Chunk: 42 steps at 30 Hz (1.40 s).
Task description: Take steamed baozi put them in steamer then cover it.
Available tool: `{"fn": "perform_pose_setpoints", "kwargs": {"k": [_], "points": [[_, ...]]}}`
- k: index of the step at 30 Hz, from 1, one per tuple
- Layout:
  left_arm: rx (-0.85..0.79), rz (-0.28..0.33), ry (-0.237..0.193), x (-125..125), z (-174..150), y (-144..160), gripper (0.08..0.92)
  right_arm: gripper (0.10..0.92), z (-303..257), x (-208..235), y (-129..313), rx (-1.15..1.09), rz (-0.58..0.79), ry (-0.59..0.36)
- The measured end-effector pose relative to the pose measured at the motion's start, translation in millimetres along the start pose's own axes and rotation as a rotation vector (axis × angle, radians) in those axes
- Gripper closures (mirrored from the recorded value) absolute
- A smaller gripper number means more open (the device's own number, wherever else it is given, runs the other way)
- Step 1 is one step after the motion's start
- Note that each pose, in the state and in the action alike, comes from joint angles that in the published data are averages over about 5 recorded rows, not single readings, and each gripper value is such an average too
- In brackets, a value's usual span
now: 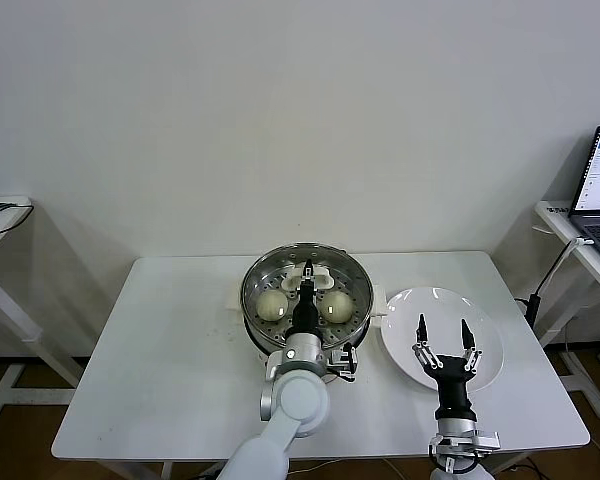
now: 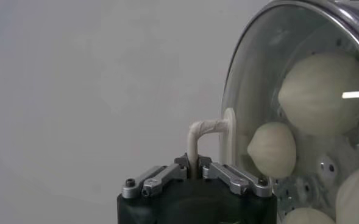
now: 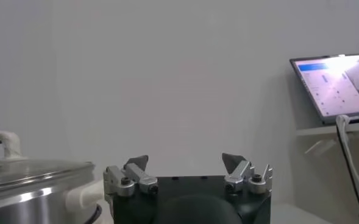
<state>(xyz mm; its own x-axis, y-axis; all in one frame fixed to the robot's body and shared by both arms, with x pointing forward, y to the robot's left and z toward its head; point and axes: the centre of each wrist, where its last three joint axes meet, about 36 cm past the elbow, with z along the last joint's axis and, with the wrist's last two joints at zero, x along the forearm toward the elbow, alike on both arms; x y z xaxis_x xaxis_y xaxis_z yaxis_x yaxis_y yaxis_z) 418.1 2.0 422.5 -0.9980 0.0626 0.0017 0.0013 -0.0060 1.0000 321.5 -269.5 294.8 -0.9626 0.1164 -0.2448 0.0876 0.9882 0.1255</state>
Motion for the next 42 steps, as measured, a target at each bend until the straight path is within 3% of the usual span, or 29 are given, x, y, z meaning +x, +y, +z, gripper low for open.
{"fn": "perform_pose_setpoints", "kwargs": {"k": [11, 21, 31, 36, 42], "points": [[-0.006, 0.003, -0.008, 3, 3, -3, 0.781, 0.2, -1, 1, 0, 0.003, -0.001, -0.003], [-0.003, -0.012, -0.024, 21, 10, 2, 0.503, 0.2, 0, -1, 2, 0.0, -0.01, -0.006], [0.026, -0.033, -0.024, 56, 36, 12, 0.22, 0.2, 0, -3, -1, 0.006, -0.019, -0.009], [0.115, -0.081, -0.025, 77, 55, 31, 0.179, 0.2, -3, -5, -1, 0.005, -0.027, -0.01], [0.339, -0.14, -0.033, 97, 96, 53, 0.177, 0.2, -12, -7, -2, 0.004, -0.039, 0.007]]}}
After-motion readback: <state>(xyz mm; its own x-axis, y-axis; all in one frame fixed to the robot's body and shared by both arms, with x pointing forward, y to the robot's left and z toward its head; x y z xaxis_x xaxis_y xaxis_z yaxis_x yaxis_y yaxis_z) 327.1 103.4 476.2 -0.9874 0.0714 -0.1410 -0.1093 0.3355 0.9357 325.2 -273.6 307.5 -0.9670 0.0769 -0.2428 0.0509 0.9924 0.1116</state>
